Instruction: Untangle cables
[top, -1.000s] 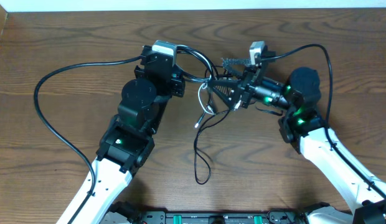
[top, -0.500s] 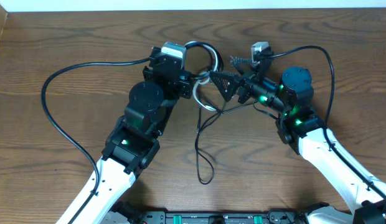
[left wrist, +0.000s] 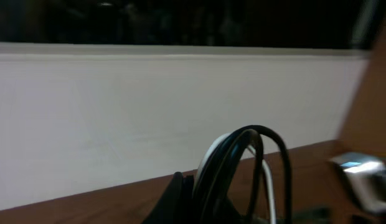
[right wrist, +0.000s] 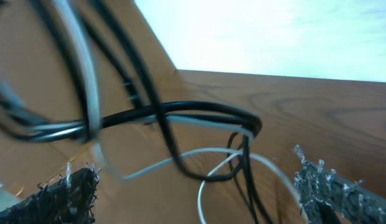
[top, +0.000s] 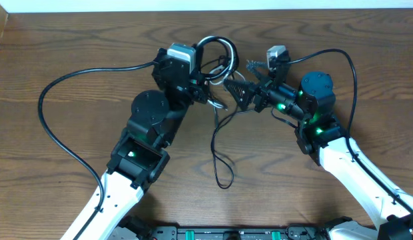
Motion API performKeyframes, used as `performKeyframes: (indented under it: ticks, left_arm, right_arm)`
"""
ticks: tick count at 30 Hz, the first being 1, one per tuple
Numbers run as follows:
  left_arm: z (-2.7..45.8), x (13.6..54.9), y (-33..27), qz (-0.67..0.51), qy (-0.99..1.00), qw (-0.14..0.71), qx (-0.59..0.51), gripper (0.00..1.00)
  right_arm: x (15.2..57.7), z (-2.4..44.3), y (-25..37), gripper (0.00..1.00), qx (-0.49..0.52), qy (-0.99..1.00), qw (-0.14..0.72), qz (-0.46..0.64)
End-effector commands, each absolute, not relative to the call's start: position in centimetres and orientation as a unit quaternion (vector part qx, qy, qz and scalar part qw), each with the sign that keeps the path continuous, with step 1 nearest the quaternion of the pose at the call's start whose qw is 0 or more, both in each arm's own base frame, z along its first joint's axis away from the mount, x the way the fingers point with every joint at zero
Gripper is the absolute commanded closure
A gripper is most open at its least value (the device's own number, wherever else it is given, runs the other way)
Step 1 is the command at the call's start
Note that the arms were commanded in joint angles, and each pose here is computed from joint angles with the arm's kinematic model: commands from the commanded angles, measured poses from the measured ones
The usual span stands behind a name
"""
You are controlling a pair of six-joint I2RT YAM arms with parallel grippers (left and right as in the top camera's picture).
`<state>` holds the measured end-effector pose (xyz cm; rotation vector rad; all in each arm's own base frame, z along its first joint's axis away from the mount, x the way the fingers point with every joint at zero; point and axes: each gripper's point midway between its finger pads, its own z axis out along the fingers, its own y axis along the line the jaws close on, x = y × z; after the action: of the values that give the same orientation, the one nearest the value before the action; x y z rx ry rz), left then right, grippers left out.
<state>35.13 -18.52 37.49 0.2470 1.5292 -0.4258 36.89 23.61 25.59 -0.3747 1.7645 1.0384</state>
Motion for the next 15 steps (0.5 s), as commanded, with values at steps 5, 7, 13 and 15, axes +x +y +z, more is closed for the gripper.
performKeyframes:
  ticks: [5, 7, 13, 15]
  left_arm:
    - [40.7, 30.8, -23.1, -0.331, 0.624, 0.674, 0.215, 0.93]
    - [41.0, 29.6, -24.1, -0.357, 0.609, 0.664, 0.246, 0.92]
    - [41.9, 26.1, -26.0, -0.427, 0.564, 0.631, 0.317, 0.93]
    - [42.4, 25.5, -26.1, -0.443, 0.557, 0.626, 0.318, 0.92]
  right_arm:
    - [41.0, 24.8, 18.9, 0.01, -0.043, 0.759, 0.574, 0.304]
    - [41.6, 24.3, 17.6, 0.01, -0.018, 0.767, 0.579, 0.276]
    - [43.2, 23.2, 13.8, 0.01, 0.046, 0.775, 0.596, 0.205]
    - [43.6, 22.8, 12.9, 0.01, 0.057, 0.778, 0.595, 0.192]
